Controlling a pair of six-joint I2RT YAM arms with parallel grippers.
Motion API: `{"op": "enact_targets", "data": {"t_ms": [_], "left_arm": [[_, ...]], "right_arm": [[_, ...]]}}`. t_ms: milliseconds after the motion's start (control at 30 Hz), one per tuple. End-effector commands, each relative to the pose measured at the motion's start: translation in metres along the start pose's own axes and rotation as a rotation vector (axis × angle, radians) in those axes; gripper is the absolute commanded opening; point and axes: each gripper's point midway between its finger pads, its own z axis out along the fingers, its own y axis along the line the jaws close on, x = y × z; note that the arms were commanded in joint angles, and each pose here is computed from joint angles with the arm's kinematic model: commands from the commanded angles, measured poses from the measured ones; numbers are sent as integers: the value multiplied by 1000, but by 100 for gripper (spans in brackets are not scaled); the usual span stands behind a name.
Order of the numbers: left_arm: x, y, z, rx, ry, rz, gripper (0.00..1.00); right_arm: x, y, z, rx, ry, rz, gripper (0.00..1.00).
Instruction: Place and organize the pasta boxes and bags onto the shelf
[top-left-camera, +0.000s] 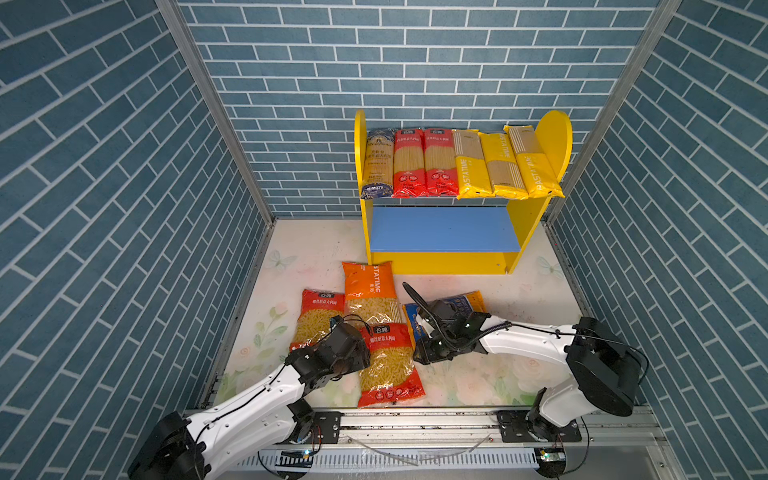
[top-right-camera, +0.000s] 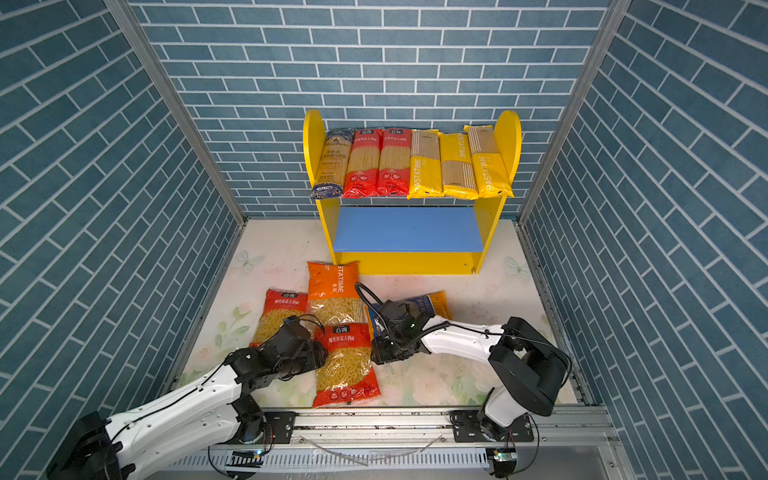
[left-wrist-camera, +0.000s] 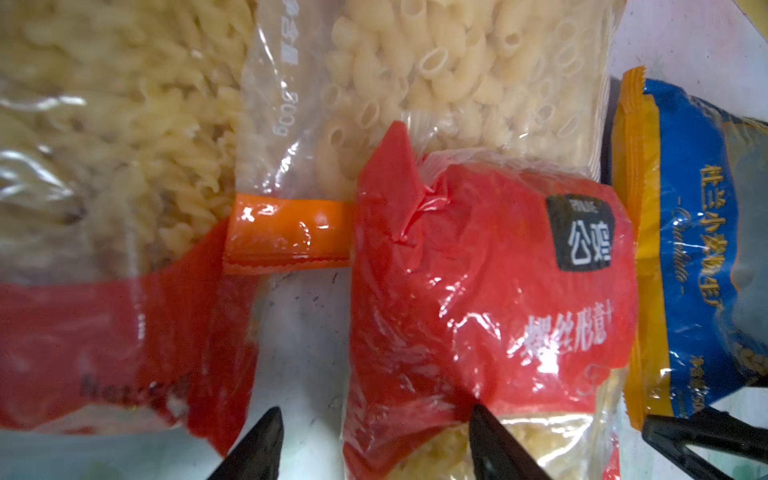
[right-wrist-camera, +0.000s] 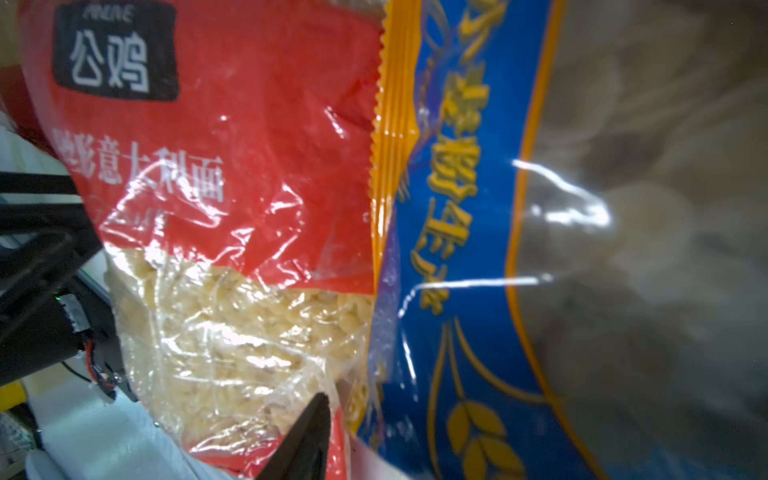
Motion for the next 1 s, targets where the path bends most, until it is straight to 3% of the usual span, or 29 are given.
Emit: {"op": "enact_targets", "data": {"t_ms": [0,233,400,533,600,767,967], "left_arm": [[12,3,7,26,32,-32,68],[7,-1,9,46,6,-38,67],[7,-7,12,42,31,-11,67],[8,-5,10,42,33,-17,68],[9,-4,9,50,30,-29,68],[20,-4,4,91,68,-62,69],[32,-4,1,107,118,-54,70]], "right_arm": [[-6,14,6,-67,6,25,52],[-22,-5,-2,-42,-60,108,53],[-40,-68,-14,40,-179,281,53],[-46,-100,-43,153,-238,297,54],[-40,-97,-52,161,-218,272,53],[-9,-54,-52,37,-122,217,54],[0,-9,-34,-95,-71,178,62]]}}
